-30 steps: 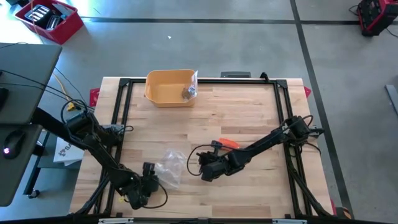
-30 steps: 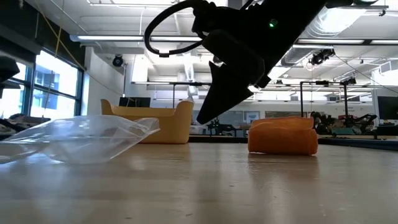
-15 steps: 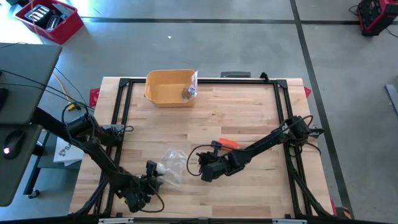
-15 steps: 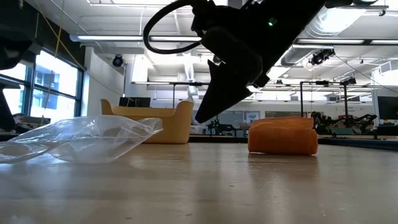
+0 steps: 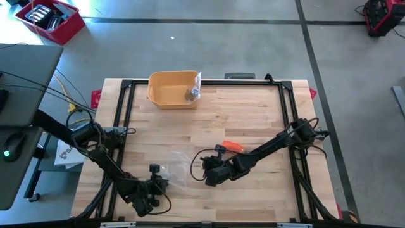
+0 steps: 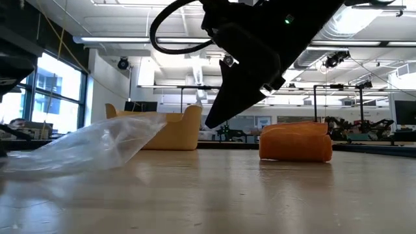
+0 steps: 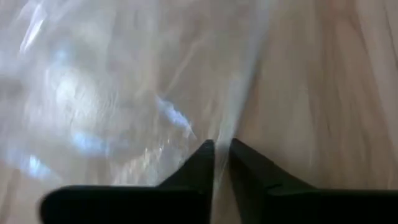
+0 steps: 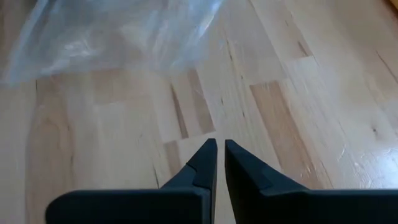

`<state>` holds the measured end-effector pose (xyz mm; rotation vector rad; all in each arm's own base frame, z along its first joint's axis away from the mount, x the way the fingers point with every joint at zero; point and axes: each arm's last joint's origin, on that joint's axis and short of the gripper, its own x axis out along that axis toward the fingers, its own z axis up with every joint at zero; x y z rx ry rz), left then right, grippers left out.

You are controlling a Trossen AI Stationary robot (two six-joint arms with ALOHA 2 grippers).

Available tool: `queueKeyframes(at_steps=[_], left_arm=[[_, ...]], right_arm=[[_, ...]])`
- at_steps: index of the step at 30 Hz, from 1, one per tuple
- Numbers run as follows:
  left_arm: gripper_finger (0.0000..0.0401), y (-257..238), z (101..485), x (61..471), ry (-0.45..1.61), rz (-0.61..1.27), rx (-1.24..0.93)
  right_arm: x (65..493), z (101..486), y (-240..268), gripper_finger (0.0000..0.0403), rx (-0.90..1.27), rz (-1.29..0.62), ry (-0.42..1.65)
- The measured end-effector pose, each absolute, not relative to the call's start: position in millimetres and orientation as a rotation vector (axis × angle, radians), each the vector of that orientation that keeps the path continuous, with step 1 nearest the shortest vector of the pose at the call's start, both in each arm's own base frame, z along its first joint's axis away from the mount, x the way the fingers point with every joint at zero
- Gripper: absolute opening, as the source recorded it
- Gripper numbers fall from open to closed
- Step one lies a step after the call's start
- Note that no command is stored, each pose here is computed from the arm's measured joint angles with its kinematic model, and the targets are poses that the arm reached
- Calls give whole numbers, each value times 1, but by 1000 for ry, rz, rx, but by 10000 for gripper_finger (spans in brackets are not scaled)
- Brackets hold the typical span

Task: Roll bandage
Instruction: Open the transparent zip bag

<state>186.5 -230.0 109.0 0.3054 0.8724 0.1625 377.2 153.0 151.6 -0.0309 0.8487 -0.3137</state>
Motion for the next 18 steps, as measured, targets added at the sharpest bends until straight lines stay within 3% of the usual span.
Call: queueKeyframes(at_steps=[3,12,18], left_arm=[[8,-231,114,193,854,211,204],[2,-231,165,235,816,372,26],[1,-214,201,260,760,401,-111]], right_arm=[[374,158,157,21,8,-316,830],[356,206,183,21,0,-186,702],[364,214,206,29,-191,115,564]])
